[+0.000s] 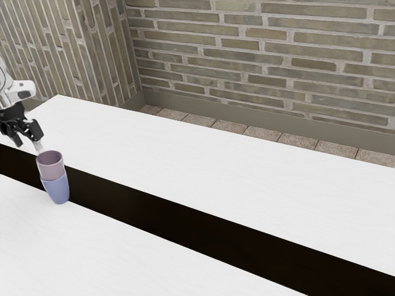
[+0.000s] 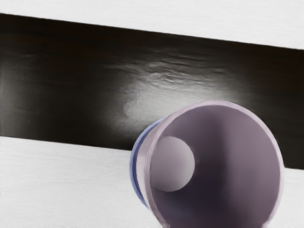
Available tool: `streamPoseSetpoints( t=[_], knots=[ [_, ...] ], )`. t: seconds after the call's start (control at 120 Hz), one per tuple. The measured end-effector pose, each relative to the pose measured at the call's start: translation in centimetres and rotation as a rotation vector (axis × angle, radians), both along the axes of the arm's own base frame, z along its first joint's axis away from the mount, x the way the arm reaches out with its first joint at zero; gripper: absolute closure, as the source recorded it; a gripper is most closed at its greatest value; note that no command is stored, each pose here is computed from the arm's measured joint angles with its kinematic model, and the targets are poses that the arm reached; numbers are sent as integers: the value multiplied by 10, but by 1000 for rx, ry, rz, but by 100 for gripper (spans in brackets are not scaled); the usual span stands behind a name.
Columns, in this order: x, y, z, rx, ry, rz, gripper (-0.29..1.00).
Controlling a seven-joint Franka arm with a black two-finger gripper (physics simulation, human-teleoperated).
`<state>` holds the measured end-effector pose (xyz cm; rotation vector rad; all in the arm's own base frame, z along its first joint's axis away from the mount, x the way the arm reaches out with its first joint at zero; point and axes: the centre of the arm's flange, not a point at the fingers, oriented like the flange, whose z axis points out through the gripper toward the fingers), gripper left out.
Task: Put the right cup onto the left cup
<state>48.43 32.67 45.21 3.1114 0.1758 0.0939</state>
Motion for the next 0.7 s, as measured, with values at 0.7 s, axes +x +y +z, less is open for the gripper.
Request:
streamPoseSetpoints(
  t=[0.7],
  knots=[
    [91,-213,88,29,-66,-366,1]
  ],
)
